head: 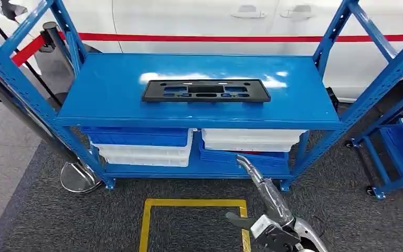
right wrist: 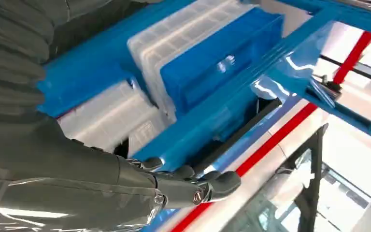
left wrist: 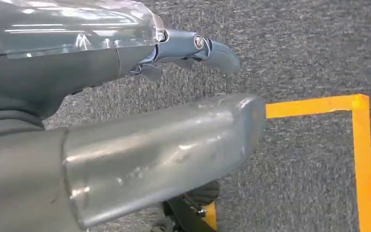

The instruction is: Take the parts from the cabinet and place them on the table.

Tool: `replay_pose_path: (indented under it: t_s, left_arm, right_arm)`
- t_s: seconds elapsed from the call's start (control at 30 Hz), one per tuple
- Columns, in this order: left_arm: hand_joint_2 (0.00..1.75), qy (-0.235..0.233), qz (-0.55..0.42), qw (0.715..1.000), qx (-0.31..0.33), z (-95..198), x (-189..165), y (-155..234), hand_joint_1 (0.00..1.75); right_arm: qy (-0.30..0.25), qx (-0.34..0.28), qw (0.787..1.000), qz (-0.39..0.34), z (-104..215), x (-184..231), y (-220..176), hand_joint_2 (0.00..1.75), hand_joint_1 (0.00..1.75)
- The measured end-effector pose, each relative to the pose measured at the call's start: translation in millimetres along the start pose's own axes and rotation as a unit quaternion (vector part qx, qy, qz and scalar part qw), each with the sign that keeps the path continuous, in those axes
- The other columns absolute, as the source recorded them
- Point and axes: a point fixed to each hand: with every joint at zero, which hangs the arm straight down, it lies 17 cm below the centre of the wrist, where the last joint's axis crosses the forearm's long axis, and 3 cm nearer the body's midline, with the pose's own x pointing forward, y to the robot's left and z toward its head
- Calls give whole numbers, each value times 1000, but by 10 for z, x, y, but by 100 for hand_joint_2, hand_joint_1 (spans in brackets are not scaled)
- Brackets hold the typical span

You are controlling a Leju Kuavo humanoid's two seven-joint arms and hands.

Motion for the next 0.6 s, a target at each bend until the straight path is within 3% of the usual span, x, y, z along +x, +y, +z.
replay_pose_path:
  t_s: [0.6]
  left_arm:
    - [0, -10, -18, 999, -27, 2, 61, -147, 0]
  right_arm:
    - [-63, 60, 972, 220, -436, 356, 580, 175, 0]
